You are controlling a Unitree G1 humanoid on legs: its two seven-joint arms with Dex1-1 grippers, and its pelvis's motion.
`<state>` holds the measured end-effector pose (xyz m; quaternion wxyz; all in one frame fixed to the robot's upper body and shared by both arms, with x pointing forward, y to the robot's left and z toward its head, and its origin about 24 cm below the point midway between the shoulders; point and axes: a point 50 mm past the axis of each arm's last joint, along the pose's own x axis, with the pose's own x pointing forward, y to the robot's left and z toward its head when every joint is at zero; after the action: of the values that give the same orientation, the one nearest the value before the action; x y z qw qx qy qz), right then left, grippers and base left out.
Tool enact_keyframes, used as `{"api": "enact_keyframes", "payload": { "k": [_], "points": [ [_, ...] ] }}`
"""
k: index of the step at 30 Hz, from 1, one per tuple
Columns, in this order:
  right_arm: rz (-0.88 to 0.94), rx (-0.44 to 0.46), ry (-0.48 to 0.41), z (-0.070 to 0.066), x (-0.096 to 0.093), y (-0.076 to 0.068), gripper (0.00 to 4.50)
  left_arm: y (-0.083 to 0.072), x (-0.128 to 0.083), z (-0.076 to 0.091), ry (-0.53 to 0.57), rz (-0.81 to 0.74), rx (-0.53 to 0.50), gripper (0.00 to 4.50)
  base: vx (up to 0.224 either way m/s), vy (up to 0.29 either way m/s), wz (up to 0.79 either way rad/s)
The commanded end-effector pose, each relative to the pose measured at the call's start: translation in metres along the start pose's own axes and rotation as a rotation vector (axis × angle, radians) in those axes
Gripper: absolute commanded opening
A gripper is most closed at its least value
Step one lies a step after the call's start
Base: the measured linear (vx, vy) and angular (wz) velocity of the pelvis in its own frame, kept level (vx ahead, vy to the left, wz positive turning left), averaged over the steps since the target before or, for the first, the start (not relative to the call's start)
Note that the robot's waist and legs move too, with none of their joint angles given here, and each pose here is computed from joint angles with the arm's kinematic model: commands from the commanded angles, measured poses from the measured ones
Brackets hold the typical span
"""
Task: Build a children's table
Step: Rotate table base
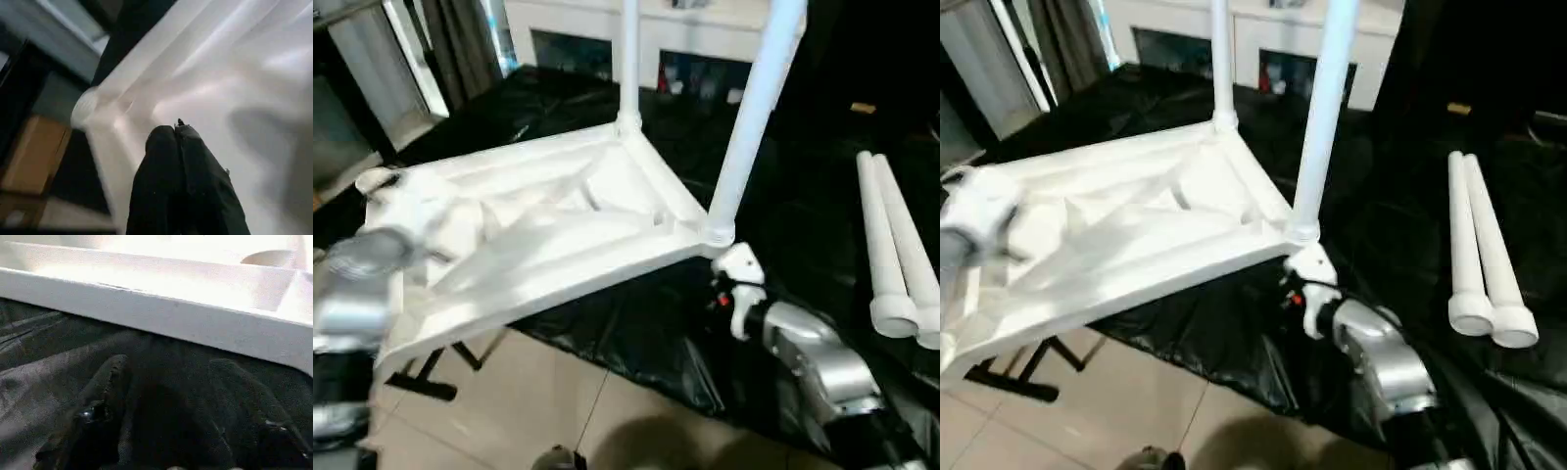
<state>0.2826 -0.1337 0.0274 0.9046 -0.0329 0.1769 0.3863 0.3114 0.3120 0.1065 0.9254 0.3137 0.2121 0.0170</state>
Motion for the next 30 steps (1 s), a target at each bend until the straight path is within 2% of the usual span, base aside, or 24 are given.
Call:
{"api": "enact_keyframes", "payload": {
  "k": [1,3,4,6,14,23,26,29,30],
  "points": [
    [-0.015,-0.019,0.009,0.003,0.006,-0.001,2.44,-0.007,0.007,-0.009,0.028,-0.055,0.019,0.0,0.0,0.0,0.0],
    [-0.021,-0.017,0.012,0.004,0.009,-0.001,2.38,-0.018,0.012,-0.013,0.035,-0.146,0.033,0.0,0.0,0.0,0.0],
    [-0.022,-0.016,0.012,0.004,0.009,-0.001,2.23,-0.019,0.013,-0.013,0.037,-0.154,0.033,0.0,0.0,0.0,0.0],
    [-0.039,-0.015,0.021,0.005,0.013,-0.001,2.0,-0.03,0.016,-0.013,0.054,-0.234,0.037,0.0,0.0,0.0,0.0],
    [-0.083,-0.018,0.037,0.006,0.021,-0.005,1.34,-0.04,0.022,-0.01,0.059,-0.345,0.109,0.0,0.0,0.0,0.0],
    [-0.092,-0.024,0.036,0.009,0.029,-0.007,0.51,-0.052,0.021,-0.021,0.158,-0.58,0.178,0.0,0.0,0.0,0.0],
    [-0.107,-0.031,0.03,0.012,0.032,-0.012,0.33,-0.062,0.018,-0.01,0.127,-0.717,0.101,0.0,0.0,0.0,0.0],
    [-0.113,-0.035,0.028,0.013,0.033,-0.013,0.04,-0.066,0.017,-0.006,0.11,-0.764,0.086,0.0,0.0,0.0,0.0],
    [-0.12,-0.036,0.024,0.015,0.033,-0.015,0.04,-0.074,0.015,0.002,0.074,-0.83,0.071,0.0,0.0,0.0,0.0]
  ]
}}
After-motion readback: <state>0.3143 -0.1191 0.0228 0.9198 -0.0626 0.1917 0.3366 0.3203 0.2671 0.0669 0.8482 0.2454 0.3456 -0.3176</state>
